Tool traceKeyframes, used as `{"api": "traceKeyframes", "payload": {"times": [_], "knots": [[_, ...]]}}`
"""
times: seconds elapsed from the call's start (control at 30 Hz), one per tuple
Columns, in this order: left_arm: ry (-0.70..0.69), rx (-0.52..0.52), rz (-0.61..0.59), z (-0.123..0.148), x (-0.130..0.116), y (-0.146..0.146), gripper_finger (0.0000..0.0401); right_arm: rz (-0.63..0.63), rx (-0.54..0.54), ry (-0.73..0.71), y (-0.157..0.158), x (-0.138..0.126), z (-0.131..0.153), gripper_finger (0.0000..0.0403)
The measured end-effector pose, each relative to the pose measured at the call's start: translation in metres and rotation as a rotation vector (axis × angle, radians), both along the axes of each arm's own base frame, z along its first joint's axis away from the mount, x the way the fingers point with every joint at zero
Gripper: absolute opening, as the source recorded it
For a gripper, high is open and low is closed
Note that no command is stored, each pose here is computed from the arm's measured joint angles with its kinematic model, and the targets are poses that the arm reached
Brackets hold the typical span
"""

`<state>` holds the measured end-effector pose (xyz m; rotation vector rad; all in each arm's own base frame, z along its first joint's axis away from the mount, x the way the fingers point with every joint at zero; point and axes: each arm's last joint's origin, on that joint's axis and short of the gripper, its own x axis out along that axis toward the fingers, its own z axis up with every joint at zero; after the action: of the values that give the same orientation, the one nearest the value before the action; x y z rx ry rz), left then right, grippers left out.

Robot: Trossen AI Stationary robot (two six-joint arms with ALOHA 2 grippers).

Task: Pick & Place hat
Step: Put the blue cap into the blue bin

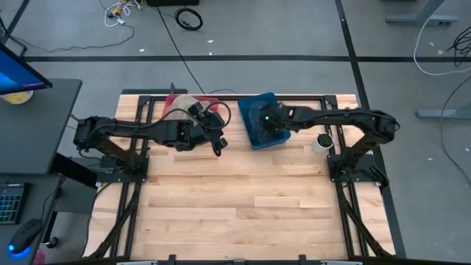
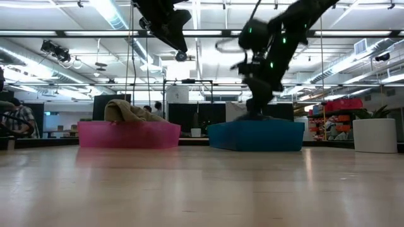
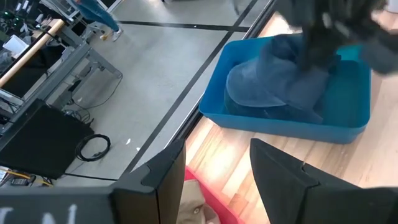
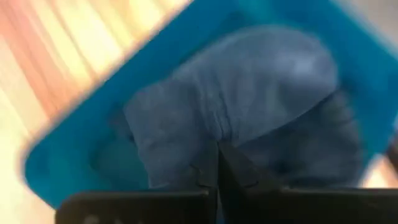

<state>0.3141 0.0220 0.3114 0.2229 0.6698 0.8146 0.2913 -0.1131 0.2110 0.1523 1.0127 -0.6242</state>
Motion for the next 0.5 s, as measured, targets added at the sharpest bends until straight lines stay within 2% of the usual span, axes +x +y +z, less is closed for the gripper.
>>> {"api": "traceKeyframes", "payload": {"times": [0.1,0.2,0.33,0.5], "knots": [[0.001,0.001,0.000,0.000,0.000,0.000,0.0183,0.035,0.028,0.070,-0.001,0.003,-0.027,0.0002],[0.002,0.001,0.000,0.000,0.000,0.000,0.0183,0.042,0.036,0.102,-0.002,0.005,-0.038,0.0006],[0.001,0.000,0.000,0.000,0.000,0.000,0.0183,0.097,-0.021,0.153,-0.002,0.005,-0.038,0.0029],[0.002,0.001,0.000,0.000,0.000,0.000,0.0183,0.102,-0.053,0.138,-0.001,0.002,-0.028,0.0084]]}}
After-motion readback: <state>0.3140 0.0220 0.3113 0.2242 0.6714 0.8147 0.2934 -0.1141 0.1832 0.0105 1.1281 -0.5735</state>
